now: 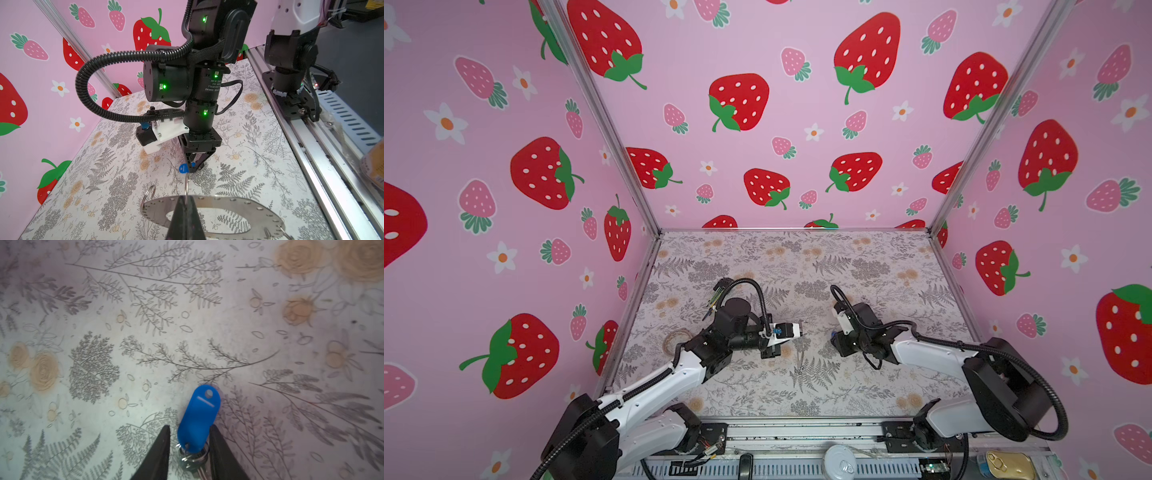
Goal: Put the keys on the keyring
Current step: 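Grasp the blue-tagged key by its ring with the right gripper, then lift the blue-tagged key and carry it toward the left gripper's split ring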
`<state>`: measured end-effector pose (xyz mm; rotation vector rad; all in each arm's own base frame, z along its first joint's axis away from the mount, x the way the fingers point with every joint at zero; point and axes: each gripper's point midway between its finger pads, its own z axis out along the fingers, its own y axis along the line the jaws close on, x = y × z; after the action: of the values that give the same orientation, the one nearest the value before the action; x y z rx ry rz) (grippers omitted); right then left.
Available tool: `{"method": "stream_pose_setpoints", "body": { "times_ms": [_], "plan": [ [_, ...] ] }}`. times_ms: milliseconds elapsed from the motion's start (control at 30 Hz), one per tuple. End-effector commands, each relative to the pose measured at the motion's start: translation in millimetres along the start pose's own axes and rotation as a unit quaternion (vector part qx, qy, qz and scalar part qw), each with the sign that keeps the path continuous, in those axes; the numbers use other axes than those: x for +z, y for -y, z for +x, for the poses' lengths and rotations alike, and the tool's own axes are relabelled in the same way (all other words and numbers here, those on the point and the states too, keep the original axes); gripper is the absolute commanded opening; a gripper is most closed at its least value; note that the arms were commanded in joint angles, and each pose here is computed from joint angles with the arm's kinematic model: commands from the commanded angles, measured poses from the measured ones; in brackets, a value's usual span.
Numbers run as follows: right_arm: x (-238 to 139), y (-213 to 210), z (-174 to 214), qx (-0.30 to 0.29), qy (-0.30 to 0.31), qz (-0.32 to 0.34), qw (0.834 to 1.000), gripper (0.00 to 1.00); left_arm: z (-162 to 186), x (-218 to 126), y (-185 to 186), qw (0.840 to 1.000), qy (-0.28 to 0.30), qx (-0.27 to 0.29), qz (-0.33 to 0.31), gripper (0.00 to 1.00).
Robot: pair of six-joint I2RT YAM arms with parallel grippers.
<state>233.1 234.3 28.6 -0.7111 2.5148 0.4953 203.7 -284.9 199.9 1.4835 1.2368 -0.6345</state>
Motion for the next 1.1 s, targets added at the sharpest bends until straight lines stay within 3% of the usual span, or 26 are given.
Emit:
{"method": "stream_pose_setpoints", "body": {
  "times_ms": [0, 100, 200, 500, 1067],
  "plan": [
    [-3.7, -16.6, -7.0, -0.033, 0.003, -0.035, 0.999, 0.34, -21.9, -4.8, -8.4, 0.999, 0.025, 0.032, -0.005, 0.00],
    [-19.7, 0.1, -24.8, -0.023, 0.043, 0.025, 0.999, 0.34, -21.4, -5.0, -8.4, 0.999, 0.024, 0.032, -0.005, 0.00],
    [-33.1, 5.0, -34.1, -0.007, 0.062, 0.044, 0.997, 0.34, -21.4, -4.9, -8.4, 0.999, 0.024, 0.032, -0.005, 0.00],
    [-21.1, 3.1, -3.2, 0.066, 0.001, 0.051, 0.997, 0.32, -20.6, -4.6, -8.3, 0.999, 0.022, 0.032, -0.005, 0.00],
    [-6.9, -1.2, 8.3, 0.070, -0.037, 0.058, 0.995, 0.29, -21.6, -5.2, -7.5, 0.999, 0.023, 0.032, -0.002, 0.00]
  ]
}}
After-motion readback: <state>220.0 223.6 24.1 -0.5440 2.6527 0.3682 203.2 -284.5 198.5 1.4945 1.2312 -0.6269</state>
